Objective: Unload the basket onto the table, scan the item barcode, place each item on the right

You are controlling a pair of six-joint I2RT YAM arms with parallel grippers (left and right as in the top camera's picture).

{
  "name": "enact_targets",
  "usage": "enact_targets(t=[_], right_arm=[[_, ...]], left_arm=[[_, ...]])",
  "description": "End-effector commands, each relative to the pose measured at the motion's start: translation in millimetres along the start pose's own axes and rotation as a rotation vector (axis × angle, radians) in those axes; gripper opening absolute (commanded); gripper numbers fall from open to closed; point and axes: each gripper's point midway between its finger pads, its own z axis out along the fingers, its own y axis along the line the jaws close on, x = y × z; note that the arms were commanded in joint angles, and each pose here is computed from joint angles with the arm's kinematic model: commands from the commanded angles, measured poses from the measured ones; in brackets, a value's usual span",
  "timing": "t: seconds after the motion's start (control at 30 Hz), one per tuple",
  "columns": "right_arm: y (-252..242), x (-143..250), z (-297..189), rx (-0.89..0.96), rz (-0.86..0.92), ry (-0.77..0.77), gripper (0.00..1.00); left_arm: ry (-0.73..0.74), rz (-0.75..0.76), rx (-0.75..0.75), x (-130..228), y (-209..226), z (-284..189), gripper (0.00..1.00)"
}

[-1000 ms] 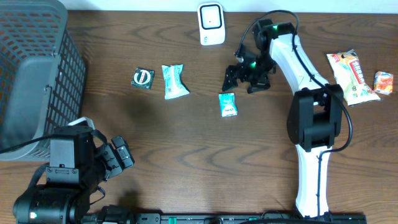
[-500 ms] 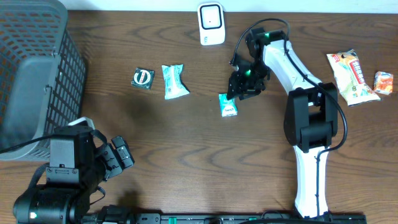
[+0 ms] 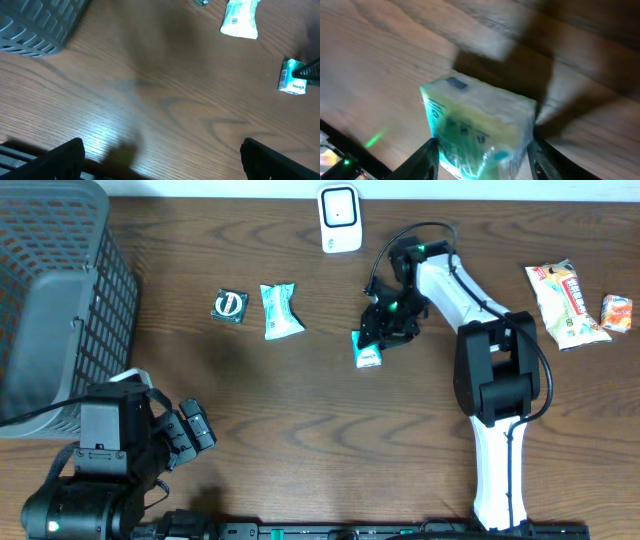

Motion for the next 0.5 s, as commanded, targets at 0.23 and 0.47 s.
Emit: enact_targets(t=[0.23, 0.47], right_arm=[[2.6, 3.0, -0.4, -0.004, 0.017, -0.004, 0.15], [6.9, 4.6, -2.1, -0.045, 0.027, 0.001, 0.01]], left_arm=[[0.0, -0.004, -0.005, 0.1, 0.8, -0.1, 0.98], [0.0, -0.004, -0.005, 0.1, 0.8, -0.1, 0.98]])
